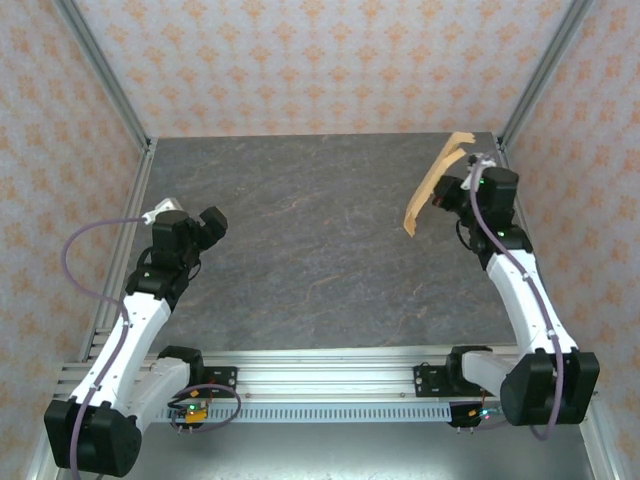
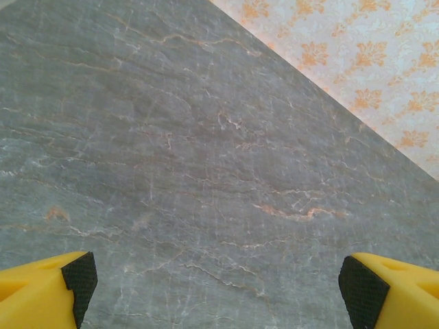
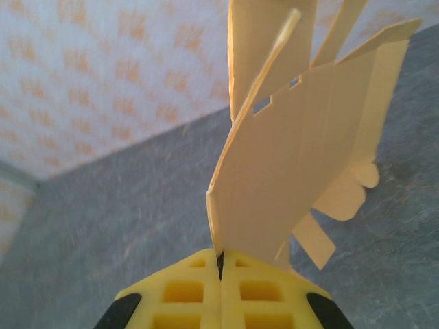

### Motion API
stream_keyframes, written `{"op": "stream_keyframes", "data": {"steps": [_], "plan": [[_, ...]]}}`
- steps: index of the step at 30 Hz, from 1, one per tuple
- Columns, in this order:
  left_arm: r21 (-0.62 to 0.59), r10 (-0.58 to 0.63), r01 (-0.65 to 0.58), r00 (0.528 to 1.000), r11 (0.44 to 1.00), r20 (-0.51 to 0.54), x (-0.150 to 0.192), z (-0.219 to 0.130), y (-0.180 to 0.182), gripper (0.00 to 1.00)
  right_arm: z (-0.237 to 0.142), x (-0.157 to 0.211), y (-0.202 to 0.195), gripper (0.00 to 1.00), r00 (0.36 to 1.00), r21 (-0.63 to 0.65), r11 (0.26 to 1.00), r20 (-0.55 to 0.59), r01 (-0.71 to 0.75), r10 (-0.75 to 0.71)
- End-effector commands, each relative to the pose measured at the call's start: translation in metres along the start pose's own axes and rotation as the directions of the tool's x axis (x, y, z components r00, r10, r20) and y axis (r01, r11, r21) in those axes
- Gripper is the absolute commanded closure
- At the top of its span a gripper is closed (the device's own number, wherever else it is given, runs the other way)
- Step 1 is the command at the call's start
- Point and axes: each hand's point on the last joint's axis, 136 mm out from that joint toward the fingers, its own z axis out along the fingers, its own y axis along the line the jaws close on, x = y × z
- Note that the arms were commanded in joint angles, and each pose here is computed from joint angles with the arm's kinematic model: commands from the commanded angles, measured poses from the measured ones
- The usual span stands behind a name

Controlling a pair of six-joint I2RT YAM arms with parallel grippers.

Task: Fold the paper box

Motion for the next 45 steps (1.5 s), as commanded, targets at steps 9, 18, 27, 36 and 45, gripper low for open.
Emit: {"op": "stream_keyframes", "data": {"steps": [9, 18, 27, 36, 45], "plan": [[0.003, -0.072, 0.072, 0.997, 0.997, -0.035, 0.017, 0.009, 0.005, 0.03, 0.06, 0.146, 0.097, 0.89, 0.781, -0.219, 0.877, -0.399, 0.427, -0.48], [0.05, -0.051, 0.058, 0.989, 0.997, -0.135, 0.03, 0.024, -0.011, 0.0, 0.062, 0.173, 0.144, 0.51, 0.762, -0.33, 0.86, -0.408, 0.39, -0.502], [0.132, -0.019, 0.063, 0.949, 0.989, -0.316, 0.075, 0.05, -0.037, 0.0, 0.047, 0.081, -0.026, 0.41, 0.966, 0.4, 0.913, -0.257, 0.087, 0.02], [0.119, 0.017, 0.029, 0.93, 0.992, -0.366, 0.102, 0.056, -0.036, 0.0, 0.029, 0.163, -0.081, 0.29, 0.831, 0.541, 0.789, -0.266, -0.29, 0.488], [0.084, 0.01, 0.024, 0.923, 0.996, -0.384, 0.108, 0.063, -0.03, 0.0, 0.087, 0.208, 0.015, 0.47, 0.608, 0.303, 0.699, -0.348, -0.647, 0.713]]}}
